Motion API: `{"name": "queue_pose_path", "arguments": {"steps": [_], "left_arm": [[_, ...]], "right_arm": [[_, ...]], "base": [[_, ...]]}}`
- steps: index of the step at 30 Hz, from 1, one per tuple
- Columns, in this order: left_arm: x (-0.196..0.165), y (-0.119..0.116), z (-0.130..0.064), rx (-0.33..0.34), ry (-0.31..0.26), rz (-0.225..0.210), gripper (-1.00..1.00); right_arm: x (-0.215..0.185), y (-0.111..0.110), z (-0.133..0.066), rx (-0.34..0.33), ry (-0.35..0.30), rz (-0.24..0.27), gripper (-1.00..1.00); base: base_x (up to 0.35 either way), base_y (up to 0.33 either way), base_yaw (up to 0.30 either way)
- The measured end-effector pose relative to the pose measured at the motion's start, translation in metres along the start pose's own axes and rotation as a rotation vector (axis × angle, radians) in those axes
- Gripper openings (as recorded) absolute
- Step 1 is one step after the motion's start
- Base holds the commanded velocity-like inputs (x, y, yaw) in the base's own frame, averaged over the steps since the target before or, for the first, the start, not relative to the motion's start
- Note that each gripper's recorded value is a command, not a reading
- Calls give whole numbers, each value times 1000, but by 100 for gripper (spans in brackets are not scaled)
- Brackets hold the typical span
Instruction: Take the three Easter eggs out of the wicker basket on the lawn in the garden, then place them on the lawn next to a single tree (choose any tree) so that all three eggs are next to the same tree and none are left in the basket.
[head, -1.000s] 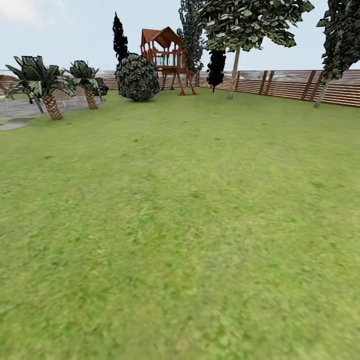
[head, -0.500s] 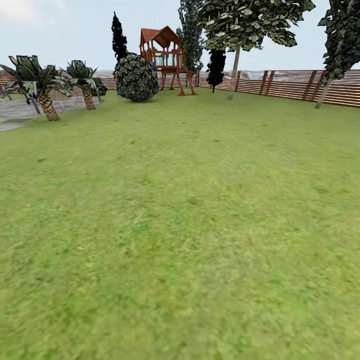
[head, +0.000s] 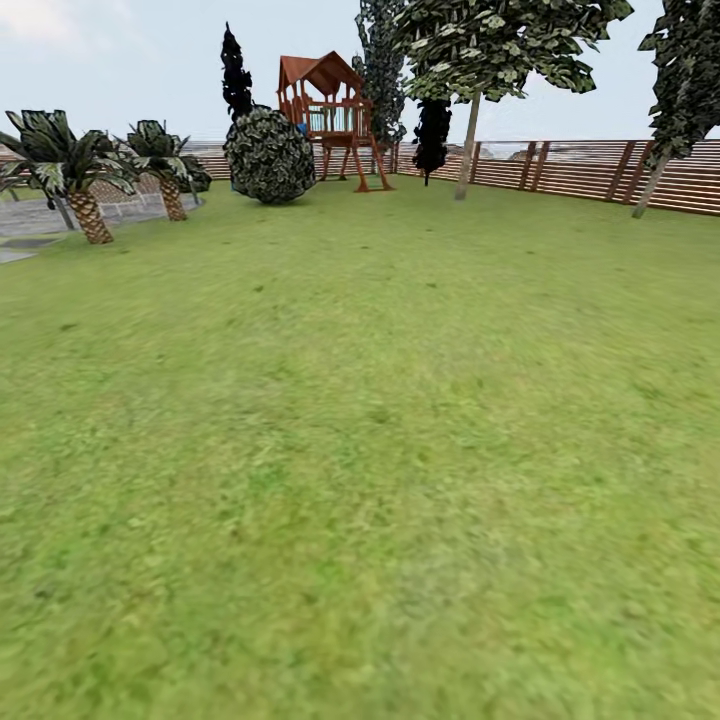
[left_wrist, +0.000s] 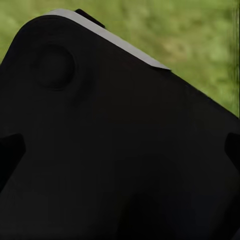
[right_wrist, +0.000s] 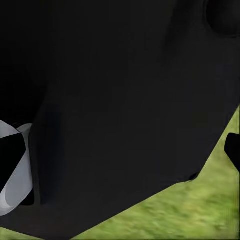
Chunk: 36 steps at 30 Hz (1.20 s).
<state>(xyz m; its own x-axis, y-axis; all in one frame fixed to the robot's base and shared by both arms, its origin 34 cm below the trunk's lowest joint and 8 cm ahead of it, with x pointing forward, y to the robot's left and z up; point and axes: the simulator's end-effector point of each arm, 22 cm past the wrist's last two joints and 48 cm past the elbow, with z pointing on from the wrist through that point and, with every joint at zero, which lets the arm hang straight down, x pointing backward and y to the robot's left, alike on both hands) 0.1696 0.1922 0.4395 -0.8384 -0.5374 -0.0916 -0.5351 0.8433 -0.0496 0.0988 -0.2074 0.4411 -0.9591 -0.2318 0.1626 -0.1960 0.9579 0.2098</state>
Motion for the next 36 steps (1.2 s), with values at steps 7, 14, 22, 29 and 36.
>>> {"name": "queue_pose_path", "arguments": {"steps": [7,14,22,29,36], "left_arm": [[0,0,0,-1,0,-1,100],[0,0,0,-1,0,-1,100],[0,0,0,-1,-1,0,100],[0,0,0,-1,-1,-1,100],[0,0,0,-1,-1,-1,100]], "right_arm": [[0,0,0,0,0,0,100],[0,0,0,0,0,0,100],[0,0,0,0,0,0,100],[0,0,0,0,0,0,100],[0,0,0,0,0,0,100]], "base": [[333,-120,0],[333,-120,0],[333,-120,0],[333,-120,0],[333,-121,0]]}}
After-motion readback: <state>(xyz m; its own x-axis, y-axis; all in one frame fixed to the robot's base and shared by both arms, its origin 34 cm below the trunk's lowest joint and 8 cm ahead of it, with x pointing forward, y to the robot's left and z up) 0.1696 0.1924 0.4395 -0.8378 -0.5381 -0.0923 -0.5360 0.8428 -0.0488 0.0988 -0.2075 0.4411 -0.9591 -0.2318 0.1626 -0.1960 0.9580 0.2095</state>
